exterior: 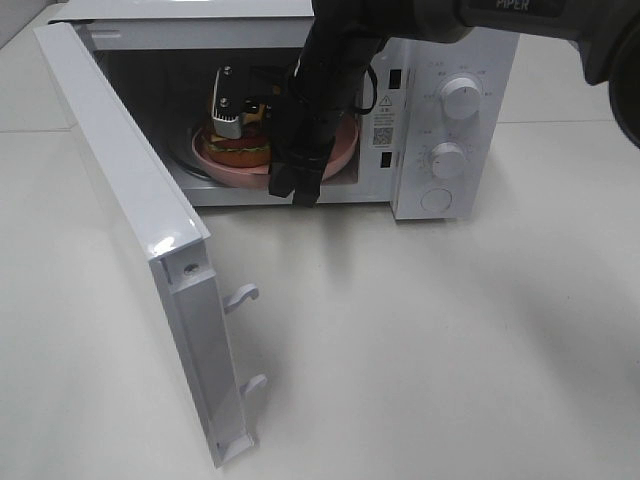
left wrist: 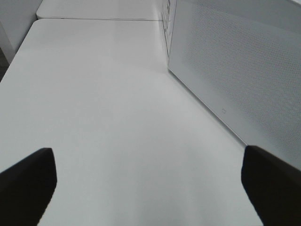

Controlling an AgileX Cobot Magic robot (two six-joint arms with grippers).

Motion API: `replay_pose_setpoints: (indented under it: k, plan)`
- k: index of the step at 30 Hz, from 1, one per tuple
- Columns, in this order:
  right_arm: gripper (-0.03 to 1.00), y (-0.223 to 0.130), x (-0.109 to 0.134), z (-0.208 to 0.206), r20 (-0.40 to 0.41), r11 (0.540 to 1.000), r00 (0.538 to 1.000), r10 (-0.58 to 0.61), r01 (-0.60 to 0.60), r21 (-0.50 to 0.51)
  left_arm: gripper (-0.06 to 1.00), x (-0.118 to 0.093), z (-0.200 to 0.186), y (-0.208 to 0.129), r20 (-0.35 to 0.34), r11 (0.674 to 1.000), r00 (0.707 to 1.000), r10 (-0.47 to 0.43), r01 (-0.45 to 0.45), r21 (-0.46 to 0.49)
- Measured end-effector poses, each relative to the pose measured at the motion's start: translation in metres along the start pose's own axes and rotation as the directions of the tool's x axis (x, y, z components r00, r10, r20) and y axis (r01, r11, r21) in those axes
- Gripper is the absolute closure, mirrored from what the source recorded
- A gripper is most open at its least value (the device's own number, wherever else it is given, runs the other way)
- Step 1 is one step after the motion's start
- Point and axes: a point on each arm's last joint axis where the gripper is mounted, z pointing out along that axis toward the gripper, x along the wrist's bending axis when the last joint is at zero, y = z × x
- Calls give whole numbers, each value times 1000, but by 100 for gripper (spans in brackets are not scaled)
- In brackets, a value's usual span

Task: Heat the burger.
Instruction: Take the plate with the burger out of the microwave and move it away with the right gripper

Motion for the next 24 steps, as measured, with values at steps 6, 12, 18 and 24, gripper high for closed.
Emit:
replay_pose_setpoints:
  k: [6, 12, 18, 24]
  plan:
    - [93, -2, 13, -8, 24, 1000, 1000, 0, 0, -8, -4, 0, 0, 0, 0, 1000, 1000, 0, 0, 0]
    - [91, -5, 21, -19, 77, 1000, 997, 0, 2, -25, -4, 0, 0, 0, 0, 1000, 1000, 0, 0, 0]
    - [90, -6, 36, -35, 152, 999, 988, -27, 34, -42, -4, 0, 0, 0, 0, 1000, 1000, 0, 0, 0]
    - [88, -10, 47, -43, 199, 997, 979, -52, 63, -47, -4, 0, 0, 0, 0, 1000, 1000, 0, 0, 0]
